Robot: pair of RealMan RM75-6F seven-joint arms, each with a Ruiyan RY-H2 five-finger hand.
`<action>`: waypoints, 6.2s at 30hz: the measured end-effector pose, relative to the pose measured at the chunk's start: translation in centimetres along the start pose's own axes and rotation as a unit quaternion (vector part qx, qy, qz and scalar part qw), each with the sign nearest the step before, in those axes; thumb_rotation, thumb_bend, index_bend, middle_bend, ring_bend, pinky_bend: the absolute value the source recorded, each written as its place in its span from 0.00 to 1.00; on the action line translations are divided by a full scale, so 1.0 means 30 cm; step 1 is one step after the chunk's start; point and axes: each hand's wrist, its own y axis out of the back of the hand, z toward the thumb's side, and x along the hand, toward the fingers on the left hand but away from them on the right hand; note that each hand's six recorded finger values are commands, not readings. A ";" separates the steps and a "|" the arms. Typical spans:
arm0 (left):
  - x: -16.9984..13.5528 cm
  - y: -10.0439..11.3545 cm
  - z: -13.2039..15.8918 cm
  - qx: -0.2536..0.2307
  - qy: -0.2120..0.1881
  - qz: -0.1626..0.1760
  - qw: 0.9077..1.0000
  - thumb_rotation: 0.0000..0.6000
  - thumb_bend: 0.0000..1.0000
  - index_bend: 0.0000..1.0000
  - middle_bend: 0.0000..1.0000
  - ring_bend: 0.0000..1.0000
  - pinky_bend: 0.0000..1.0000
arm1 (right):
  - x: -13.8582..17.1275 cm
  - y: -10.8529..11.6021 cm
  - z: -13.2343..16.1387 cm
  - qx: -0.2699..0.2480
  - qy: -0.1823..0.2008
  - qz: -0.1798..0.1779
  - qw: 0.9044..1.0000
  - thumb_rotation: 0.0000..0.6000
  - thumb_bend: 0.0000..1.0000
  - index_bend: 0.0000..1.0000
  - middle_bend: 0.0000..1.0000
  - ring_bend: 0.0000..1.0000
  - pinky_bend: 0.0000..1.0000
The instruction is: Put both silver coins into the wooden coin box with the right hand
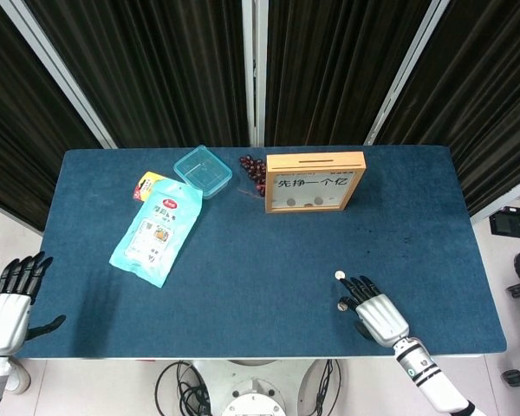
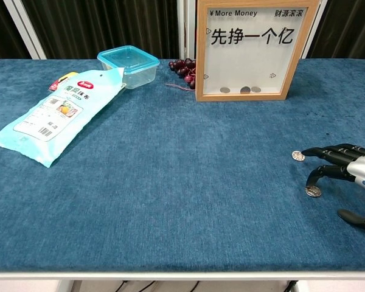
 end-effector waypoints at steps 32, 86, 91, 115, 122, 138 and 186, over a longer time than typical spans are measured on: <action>0.005 -0.004 -0.051 -0.015 0.001 0.001 1.000 1.00 0.04 0.00 0.00 0.00 0.00 | -0.062 0.001 0.022 0.022 -0.014 -0.021 0.999 1.00 0.35 0.46 0.00 0.00 0.00; -0.011 -0.001 -0.079 -0.029 -0.002 0.004 1.000 1.00 0.04 0.00 0.00 0.00 0.00 | -0.088 0.046 0.026 0.028 -0.006 -0.091 0.995 1.00 0.37 0.68 0.04 0.00 0.00; -0.011 0.000 -0.077 -0.030 -0.002 0.003 1.000 1.00 0.04 0.00 0.00 0.00 0.00 | -0.081 0.129 0.003 0.010 -0.015 -0.126 0.992 1.00 0.37 0.70 0.04 0.00 0.00; -0.001 0.008 -0.049 -0.028 -0.014 0.001 1.000 1.00 0.04 0.00 0.00 0.00 0.00 | -0.247 0.980 -0.143 -0.046 -0.110 -0.285 0.951 1.00 0.40 0.79 0.08 0.00 0.00; 0.007 0.008 -0.040 -0.029 -0.022 0.006 0.999 1.00 0.04 0.00 0.00 0.00 0.00 | -0.387 1.056 -0.148 -0.089 -0.160 -0.212 0.960 1.00 0.44 0.80 0.09 0.00 0.00; 0.006 0.002 -0.068 -0.035 -0.014 0.000 0.999 1.00 0.04 0.00 0.00 0.00 0.00 | -0.611 1.071 -0.050 -0.122 -0.202 -0.094 0.967 1.00 0.44 0.81 0.08 0.00 0.00; 0.011 0.004 -0.121 -0.034 -0.004 -0.010 0.999 1.00 0.04 0.00 0.00 0.00 0.00 | -0.767 0.993 0.017 -0.120 -0.208 -0.076 0.968 1.00 0.44 0.81 0.08 0.00 0.00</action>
